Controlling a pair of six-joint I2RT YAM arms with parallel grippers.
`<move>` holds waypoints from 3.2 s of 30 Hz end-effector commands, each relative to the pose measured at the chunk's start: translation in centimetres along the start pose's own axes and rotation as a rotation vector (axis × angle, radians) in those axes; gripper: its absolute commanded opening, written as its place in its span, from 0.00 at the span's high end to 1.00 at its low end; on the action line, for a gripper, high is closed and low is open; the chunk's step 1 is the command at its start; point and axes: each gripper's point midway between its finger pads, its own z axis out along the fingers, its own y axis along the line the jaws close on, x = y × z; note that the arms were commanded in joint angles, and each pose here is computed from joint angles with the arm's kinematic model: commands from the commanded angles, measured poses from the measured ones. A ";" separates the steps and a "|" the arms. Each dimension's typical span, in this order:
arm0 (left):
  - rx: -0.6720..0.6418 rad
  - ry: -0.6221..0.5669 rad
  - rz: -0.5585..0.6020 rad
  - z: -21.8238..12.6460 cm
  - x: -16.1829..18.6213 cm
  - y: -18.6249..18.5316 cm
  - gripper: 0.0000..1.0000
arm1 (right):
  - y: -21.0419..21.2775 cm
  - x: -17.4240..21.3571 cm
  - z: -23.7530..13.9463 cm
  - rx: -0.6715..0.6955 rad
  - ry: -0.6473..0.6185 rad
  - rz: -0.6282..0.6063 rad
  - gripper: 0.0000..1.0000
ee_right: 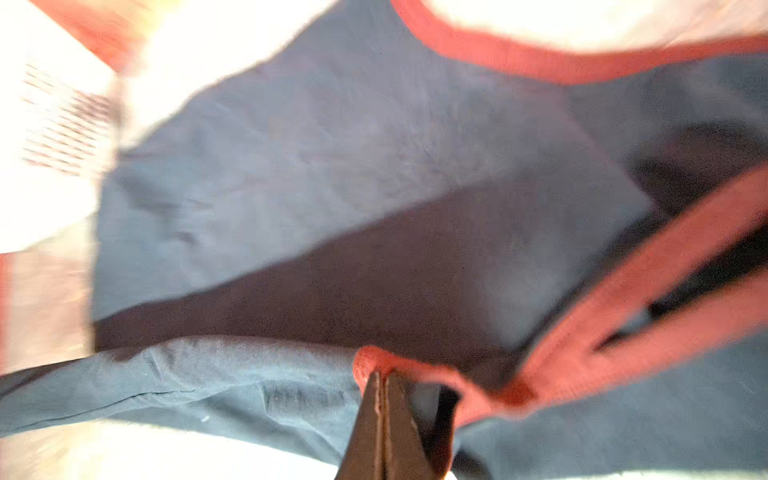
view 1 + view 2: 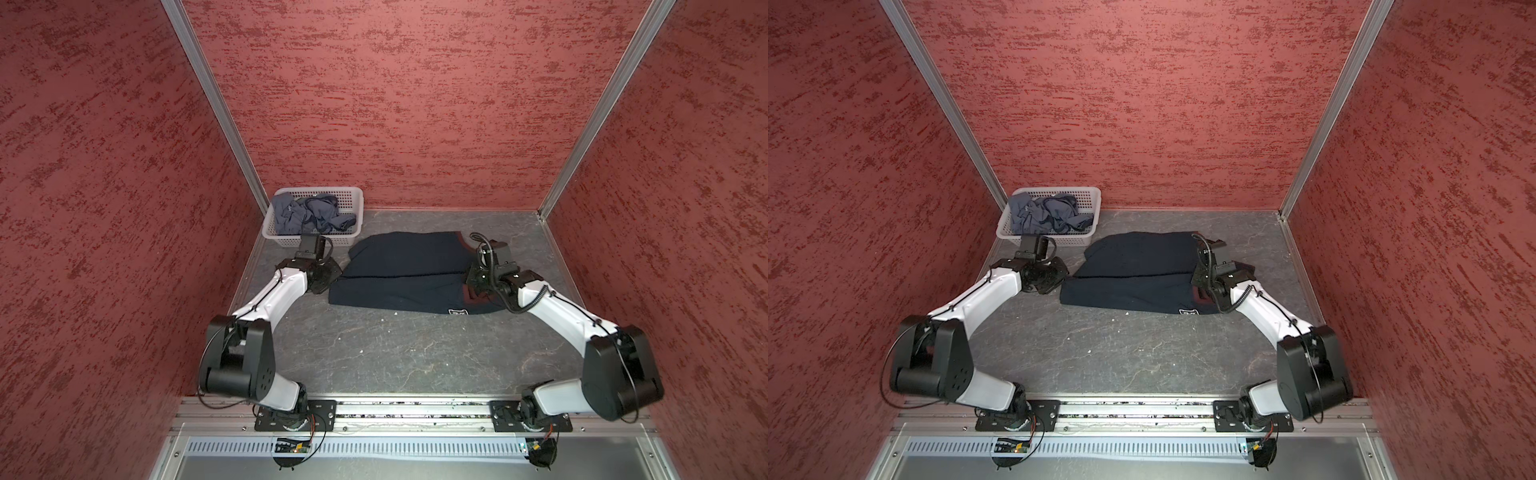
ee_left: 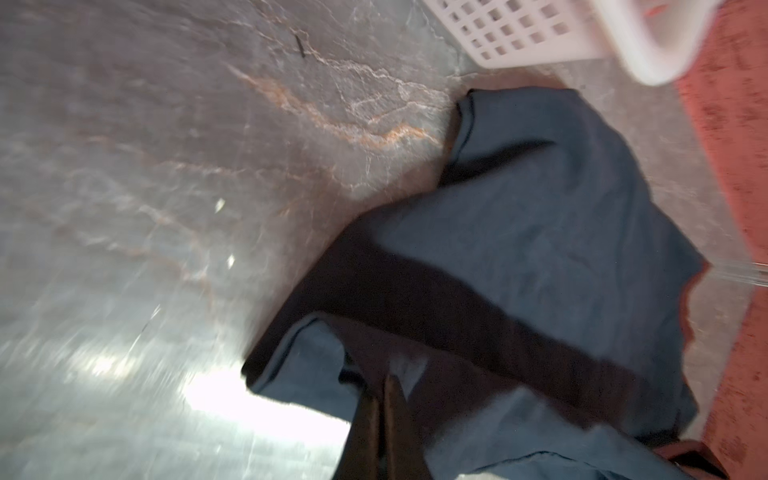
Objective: Fold and stack the tank tops
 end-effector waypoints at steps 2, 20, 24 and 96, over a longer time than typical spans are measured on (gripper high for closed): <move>0.007 -0.047 -0.036 -3.4 2.4 2.2 0.94 | -0.9 4.8 -3.4 0.009 0.103 0.000 1.00; -0.101 0.117 -0.192 -2.4 11.5 8.0 0.91 | -4.4 15.3 -4.7 0.100 0.292 0.051 1.00; -0.077 0.056 -0.159 -2.9 8.7 5.9 0.91 | -2.9 11.7 -4.8 0.115 0.196 0.009 1.00; -0.163 0.188 0.002 8.6 5.2 4.8 0.38 | -18.2 -3.4 -1.4 0.532 -0.060 0.234 1.00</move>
